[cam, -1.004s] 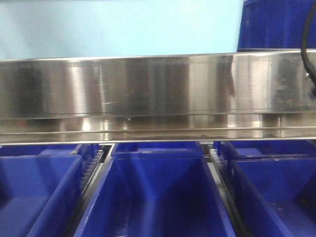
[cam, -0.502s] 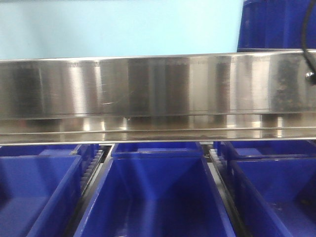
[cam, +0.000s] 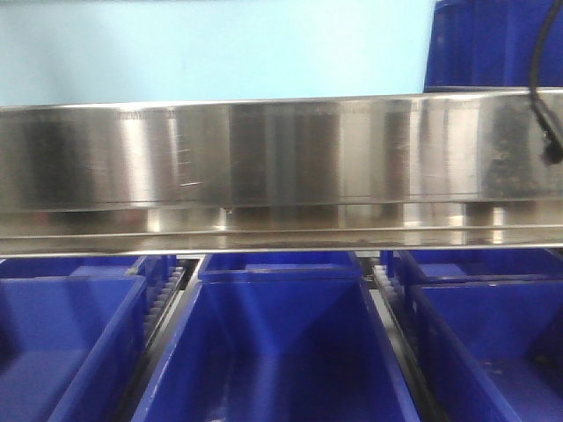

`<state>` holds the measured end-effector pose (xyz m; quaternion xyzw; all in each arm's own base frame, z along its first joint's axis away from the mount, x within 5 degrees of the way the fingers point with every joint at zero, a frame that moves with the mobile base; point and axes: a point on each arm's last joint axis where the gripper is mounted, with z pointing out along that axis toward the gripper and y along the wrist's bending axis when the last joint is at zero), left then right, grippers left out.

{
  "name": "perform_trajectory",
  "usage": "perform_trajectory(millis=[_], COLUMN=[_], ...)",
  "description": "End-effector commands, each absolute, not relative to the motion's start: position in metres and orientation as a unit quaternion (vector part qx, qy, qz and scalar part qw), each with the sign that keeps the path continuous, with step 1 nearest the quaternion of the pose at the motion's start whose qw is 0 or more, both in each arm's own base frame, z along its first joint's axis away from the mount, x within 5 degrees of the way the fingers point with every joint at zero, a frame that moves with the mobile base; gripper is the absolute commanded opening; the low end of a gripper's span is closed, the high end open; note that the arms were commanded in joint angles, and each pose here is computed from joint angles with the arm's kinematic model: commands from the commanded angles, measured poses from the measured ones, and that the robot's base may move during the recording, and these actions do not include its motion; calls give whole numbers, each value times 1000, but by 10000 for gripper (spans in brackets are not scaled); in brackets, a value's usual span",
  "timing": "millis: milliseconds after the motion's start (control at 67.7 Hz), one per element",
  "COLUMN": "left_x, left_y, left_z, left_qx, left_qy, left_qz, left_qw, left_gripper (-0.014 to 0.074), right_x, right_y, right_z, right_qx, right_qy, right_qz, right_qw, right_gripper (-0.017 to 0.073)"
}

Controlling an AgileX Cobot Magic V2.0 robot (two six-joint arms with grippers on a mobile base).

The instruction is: Move two blue bins to right shelf middle

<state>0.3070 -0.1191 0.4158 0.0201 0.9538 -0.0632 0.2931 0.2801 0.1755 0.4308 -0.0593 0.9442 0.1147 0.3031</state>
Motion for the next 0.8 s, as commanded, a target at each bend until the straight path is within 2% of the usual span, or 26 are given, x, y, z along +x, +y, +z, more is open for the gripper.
perform_trajectory(millis=[0,177,443,783], left_x=[307,307,307,307], left_y=[-113,-111,-111,-110], left_z=[422,420,388,382], left_qx=[26,27,32,33], left_qy=[949,949,964,966], left_qz=[-44,-31,-8,-4], left_qw=[312,313,264,255], left_gripper=[356,356,356,356], right_x=[281,282,282,297], right_y=[174,174,174,182], right_z=[432,428,402,380], right_qx=[-63,-64,-66,-69], right_qy=[942,944,957,965], right_qz=[113,108,87,64], right_qw=[310,305,267,245], right_gripper=[370,370,370,370])
